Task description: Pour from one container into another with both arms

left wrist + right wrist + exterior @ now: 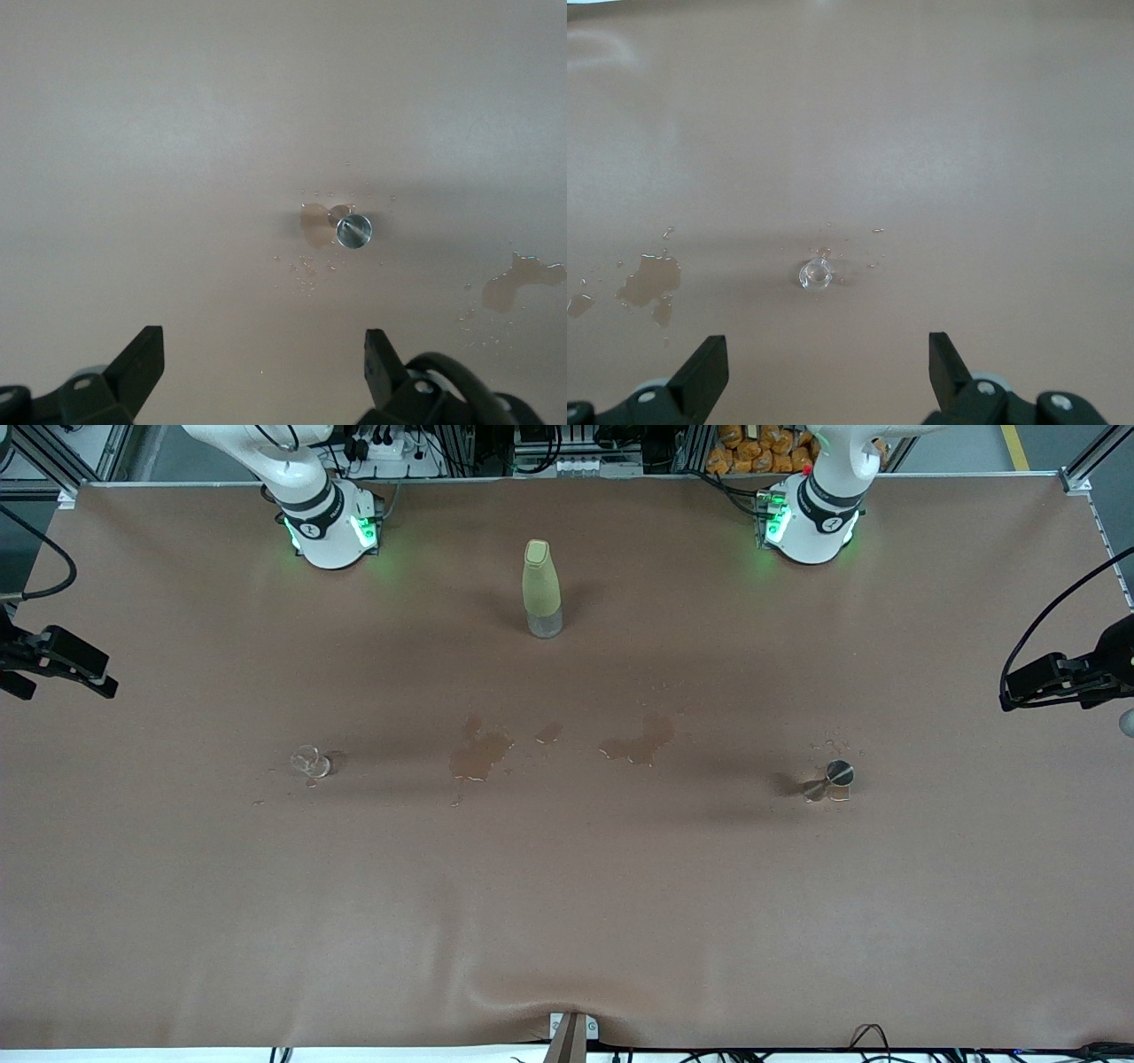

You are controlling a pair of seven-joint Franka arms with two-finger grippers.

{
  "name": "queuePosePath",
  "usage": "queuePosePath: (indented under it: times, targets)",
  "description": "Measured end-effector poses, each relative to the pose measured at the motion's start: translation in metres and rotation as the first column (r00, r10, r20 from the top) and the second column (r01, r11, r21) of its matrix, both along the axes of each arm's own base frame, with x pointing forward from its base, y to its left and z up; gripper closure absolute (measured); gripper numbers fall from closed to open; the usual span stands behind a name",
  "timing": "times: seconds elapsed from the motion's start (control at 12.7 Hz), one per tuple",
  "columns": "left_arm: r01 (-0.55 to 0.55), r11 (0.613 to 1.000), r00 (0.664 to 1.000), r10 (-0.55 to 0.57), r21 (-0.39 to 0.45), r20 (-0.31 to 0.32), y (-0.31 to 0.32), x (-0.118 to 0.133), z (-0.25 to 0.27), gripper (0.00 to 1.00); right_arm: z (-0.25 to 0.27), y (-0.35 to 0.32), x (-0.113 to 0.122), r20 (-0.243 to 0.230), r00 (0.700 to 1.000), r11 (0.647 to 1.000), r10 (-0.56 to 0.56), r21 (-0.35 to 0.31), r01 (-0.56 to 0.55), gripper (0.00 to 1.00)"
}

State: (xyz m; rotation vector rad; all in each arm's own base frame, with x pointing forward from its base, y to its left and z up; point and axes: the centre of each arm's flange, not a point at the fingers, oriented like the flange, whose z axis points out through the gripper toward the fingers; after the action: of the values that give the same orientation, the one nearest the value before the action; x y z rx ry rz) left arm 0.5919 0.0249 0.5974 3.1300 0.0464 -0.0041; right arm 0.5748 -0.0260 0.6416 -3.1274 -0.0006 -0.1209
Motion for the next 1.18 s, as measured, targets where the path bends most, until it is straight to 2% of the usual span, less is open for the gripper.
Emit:
queuePosePath:
  times: [0.71,1.18]
  targets:
    - [0.005,1.0,1.0,-0.005,0.0,-0.001,0.0006,-0.0001,-0.0001,0.0,0.0001,0.0003,0.0,0.0,1.0,1.0,-0.007,0.001,0.007,0.0]
    - [0.128,0.992,0.992,-0.128,-0.006,-0.004,0.0096,-0.001,-0.0017,0.0,-0.0003,0.0004,-0.0004,-0.004,1.0,1.0,-0.017,0.002,0.017,0.0]
